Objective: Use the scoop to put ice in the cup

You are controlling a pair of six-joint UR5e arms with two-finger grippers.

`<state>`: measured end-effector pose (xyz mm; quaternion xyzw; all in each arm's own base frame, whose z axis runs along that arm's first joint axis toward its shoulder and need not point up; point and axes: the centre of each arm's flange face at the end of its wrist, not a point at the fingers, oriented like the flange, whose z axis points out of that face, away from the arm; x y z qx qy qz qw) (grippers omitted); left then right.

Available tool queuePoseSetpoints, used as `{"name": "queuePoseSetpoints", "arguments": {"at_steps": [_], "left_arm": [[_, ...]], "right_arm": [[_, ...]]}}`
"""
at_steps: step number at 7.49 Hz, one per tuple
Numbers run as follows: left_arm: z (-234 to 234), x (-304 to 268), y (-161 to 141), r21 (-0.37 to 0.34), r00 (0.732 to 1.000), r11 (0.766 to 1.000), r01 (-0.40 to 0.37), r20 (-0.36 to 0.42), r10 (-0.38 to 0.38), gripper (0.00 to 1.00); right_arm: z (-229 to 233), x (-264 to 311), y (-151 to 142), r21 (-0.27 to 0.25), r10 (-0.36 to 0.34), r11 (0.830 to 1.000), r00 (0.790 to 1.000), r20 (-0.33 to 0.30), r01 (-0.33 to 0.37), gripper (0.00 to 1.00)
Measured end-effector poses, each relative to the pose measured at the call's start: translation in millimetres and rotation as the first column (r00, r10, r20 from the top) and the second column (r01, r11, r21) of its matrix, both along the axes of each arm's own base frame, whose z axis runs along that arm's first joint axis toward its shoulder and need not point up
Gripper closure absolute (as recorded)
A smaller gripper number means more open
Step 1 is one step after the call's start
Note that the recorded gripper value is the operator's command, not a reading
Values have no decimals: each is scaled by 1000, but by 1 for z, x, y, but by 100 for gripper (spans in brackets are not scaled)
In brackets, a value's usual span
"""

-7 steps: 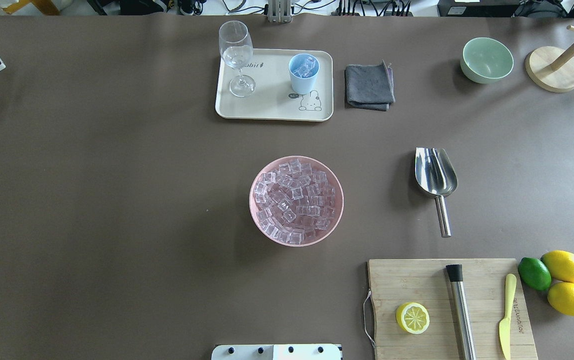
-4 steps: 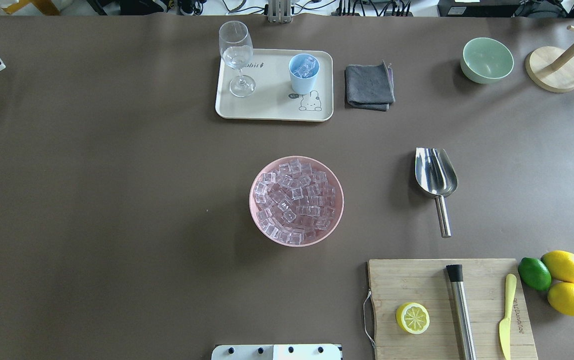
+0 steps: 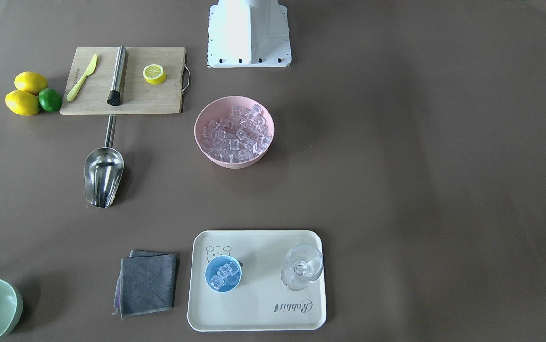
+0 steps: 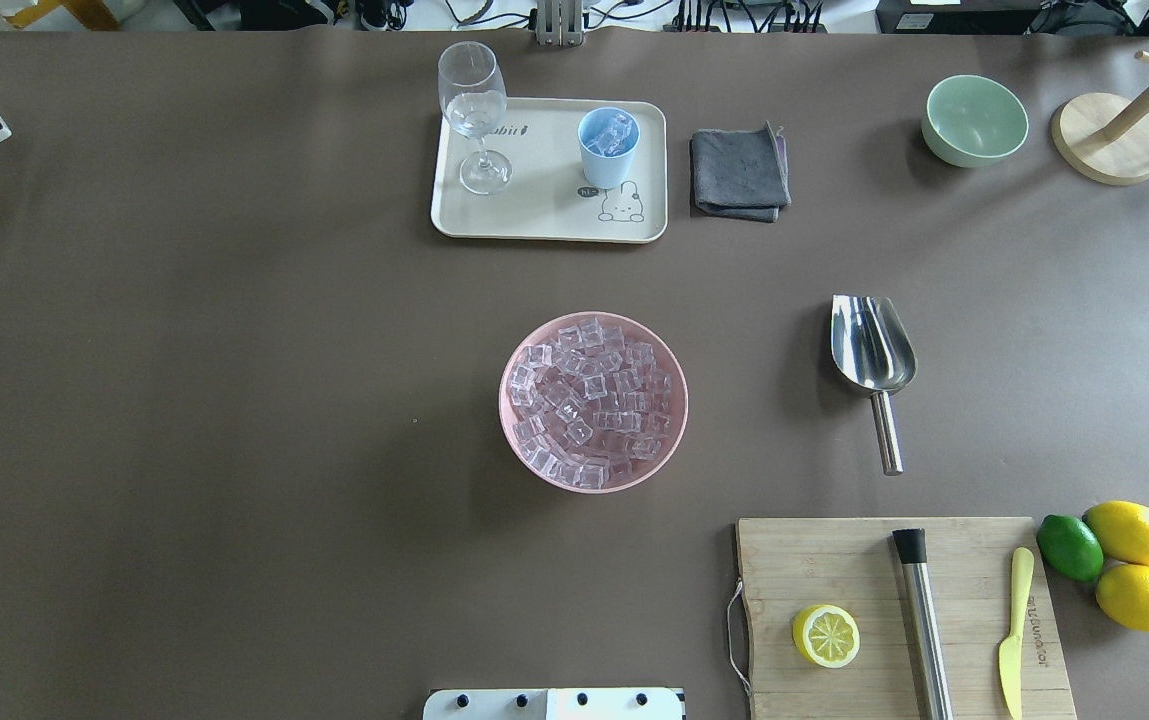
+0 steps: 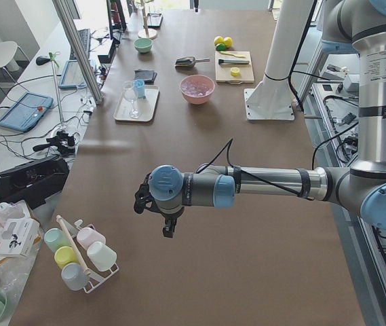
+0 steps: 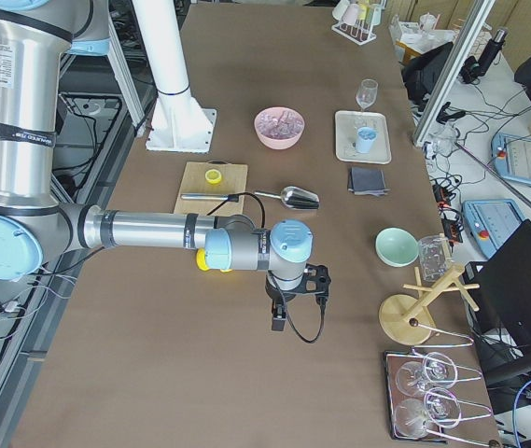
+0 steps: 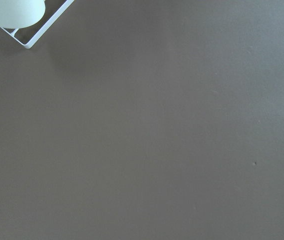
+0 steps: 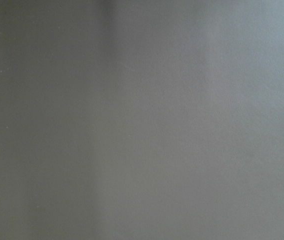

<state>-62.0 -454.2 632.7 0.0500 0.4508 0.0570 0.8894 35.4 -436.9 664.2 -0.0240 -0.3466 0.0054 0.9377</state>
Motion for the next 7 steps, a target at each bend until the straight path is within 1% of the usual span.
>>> {"name": "queuePoseSetpoints", "arguments": {"at_steps": [3,5,7], "left_arm": [[4,-10,4,-4,1000,1000,18,13,-18,1],[8,-14,4,-5,998,1000,20,57,-20,1],[8,-14,4,-3,997,1000,19,71,-18,1]], "right_arm": [[-1,0,0,7,-2,1000,1000,4,2,1],[-8,-1,-2,14,0,1000,1000,9,0,1],[-8,-2,-2,13,-1,1000,1000,21,1,1]]}}
